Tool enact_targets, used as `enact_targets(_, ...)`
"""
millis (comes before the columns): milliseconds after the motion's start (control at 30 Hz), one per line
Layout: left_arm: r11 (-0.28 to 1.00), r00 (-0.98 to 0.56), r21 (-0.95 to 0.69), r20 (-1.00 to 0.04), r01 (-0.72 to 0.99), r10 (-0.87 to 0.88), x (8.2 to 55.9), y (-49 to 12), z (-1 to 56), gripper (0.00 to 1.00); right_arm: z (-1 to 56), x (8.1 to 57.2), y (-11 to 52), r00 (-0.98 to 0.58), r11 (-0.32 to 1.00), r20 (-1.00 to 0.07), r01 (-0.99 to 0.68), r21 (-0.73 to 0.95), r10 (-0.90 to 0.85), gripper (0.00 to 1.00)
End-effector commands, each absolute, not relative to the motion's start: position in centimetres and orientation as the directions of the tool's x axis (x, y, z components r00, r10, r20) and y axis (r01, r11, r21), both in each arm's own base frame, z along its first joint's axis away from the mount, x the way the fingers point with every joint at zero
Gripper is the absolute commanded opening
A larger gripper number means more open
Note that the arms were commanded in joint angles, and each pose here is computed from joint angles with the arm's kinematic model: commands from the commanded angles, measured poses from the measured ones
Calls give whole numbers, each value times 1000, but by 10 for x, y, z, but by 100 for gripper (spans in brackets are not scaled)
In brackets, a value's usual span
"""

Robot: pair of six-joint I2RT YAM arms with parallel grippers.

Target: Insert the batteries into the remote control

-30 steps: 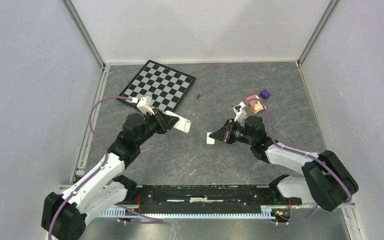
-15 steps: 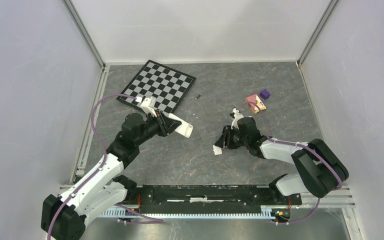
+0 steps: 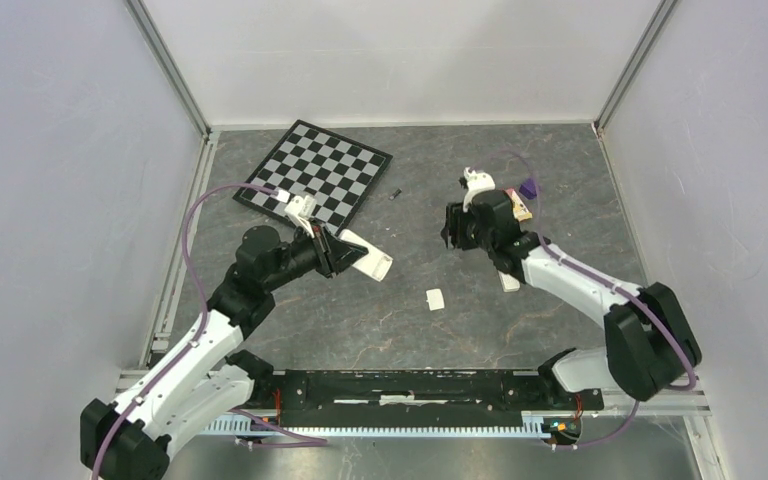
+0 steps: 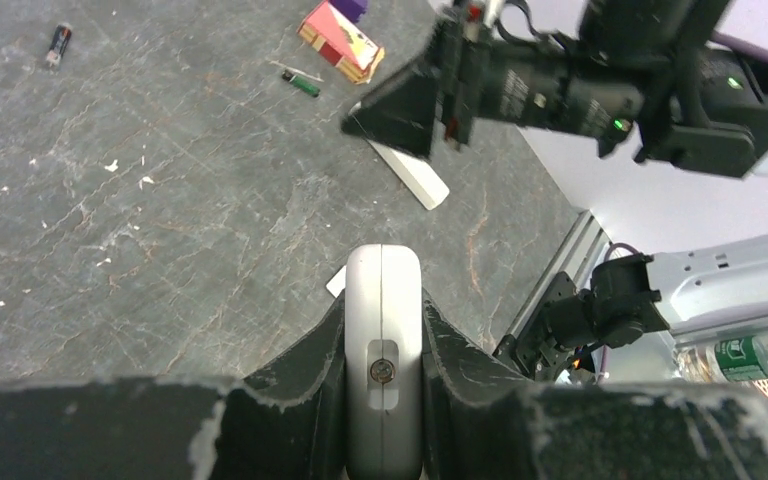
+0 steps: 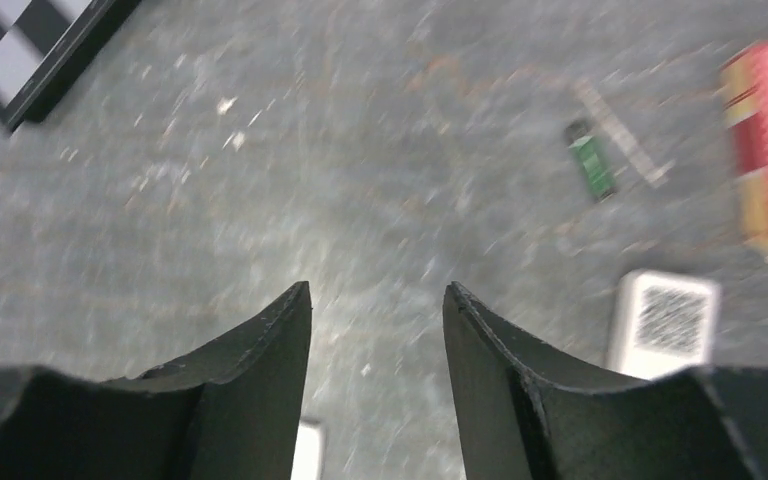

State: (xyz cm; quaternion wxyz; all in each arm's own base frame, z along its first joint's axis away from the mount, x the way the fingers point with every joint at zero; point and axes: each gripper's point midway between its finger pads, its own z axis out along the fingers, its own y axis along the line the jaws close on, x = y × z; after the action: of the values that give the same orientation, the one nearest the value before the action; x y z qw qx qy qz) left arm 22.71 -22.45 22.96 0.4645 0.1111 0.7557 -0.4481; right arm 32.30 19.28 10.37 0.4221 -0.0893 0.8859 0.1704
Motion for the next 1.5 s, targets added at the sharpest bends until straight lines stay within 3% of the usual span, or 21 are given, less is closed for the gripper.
enact_targets(0, 528, -436, -495, -867, 690, -242, 219, -225, 261, 2, 105, 368, 151, -577, 973, -798, -223, -54, -176, 55)
enact_targets(233, 478, -426, -493, -870, 727, -250, 209, -227, 272, 2, 67, 403, 139, -660, 932, -661, -299, -205, -357, 58)
enact_targets(433, 418, -418, -476, -879, 774, -228, 199, -234, 282, 2, 56, 428, 128, -639, 920, -663, -308, -243, -390, 59)
enact_targets(800, 415, -408, -464, -886, 783, -221, 202, -235, 286, 2, 36, 443, 125, -681, 919, -632, -369, -140, -370, 57)
enact_targets(967, 394, -419, -476, -880, 786, -226, 202, -239, 288, 2, 23, 443, 124, -705, 918, -609, -384, -103, -363, 43)
enact_targets(1233, 361, -416, -478, -877, 800, -239, 199, -241, 295, 2, 13, 437, 114, -746, 931, -575, -353, -87, -337, 6)
enact_targets(1333, 349, -411, -478, -876, 806, -251, 198, -242, 298, 2, 18, 439, 114, -738, 940, -598, -332, -80, -312, 0)
enact_targets(1467, 333, -407, -488, -868, 807, -284, 198, -243, 302, 2, 42, 443, 121, -682, 954, -692, -298, -33, -237, 0)
